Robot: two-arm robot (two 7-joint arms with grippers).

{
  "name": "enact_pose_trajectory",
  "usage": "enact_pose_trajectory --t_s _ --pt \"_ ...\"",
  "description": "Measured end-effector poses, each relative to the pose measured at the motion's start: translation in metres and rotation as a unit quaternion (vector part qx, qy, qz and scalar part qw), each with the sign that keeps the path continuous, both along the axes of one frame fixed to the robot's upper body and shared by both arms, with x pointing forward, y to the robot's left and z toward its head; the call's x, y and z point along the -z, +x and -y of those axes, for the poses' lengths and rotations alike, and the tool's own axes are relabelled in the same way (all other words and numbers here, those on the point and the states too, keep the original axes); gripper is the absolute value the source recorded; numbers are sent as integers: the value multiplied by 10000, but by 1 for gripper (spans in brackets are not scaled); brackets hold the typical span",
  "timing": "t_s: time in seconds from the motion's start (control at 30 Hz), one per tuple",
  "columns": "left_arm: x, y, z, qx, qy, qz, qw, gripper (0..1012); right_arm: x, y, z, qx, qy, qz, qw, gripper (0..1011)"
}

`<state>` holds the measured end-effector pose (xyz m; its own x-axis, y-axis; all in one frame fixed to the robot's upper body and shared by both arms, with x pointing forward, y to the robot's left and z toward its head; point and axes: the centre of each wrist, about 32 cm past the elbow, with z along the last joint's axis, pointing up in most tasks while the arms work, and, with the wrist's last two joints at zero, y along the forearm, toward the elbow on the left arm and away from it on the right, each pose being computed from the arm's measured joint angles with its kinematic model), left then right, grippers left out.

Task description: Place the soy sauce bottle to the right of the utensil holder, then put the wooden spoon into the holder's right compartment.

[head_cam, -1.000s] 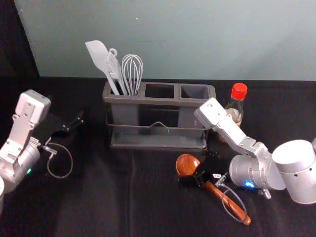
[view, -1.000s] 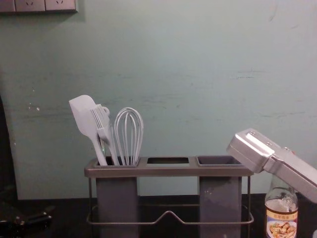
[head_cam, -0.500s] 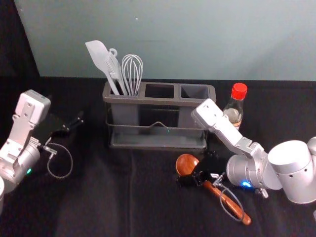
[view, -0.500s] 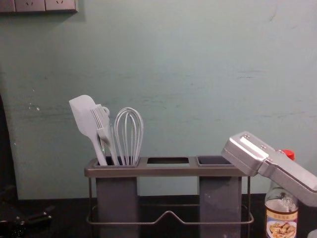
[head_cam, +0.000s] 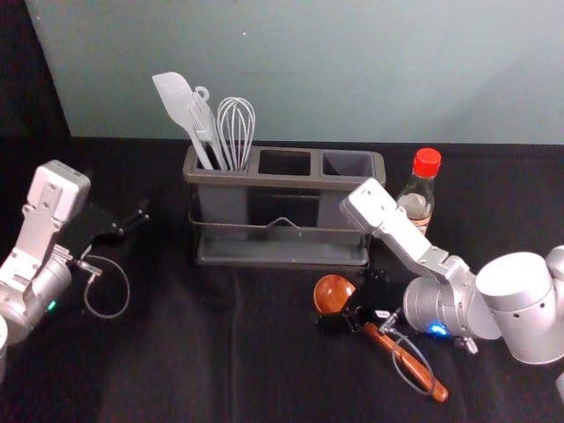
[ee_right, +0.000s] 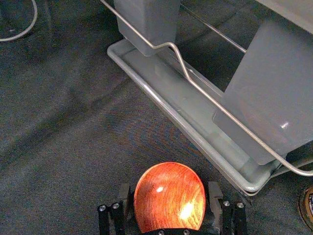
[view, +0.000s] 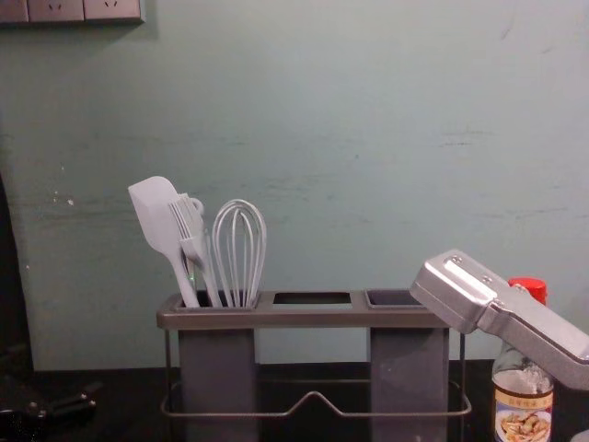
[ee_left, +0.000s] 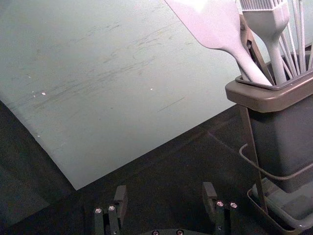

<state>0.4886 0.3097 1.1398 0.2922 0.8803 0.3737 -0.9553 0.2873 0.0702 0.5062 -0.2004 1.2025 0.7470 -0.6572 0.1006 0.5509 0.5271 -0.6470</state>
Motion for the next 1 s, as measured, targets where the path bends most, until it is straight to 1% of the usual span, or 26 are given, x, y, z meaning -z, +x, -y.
enact_pose_trajectory --t_s 0.5,0.63,0.73,0.8,1.0 --pt "0 0 0 0 0 -1 10000 1005 -4 -3 -1 -7 2 -2 10000 1004" --pt "0 0 0 0 0 0 10000 1005 -5 -4 -2 -8 2 -4 10000 937" --pt "0 0 0 0 0 -1 10000 1005 -5 -4 -1 -8 1 -4 10000 865" --pt "0 0 0 0 0 -1 10000 1005 -6 -4 -1 -7 1 -5 10000 840" --pt "0 0 0 0 0 -1 10000 1005 -6 -4 0 -7 2 -6 10000 840"
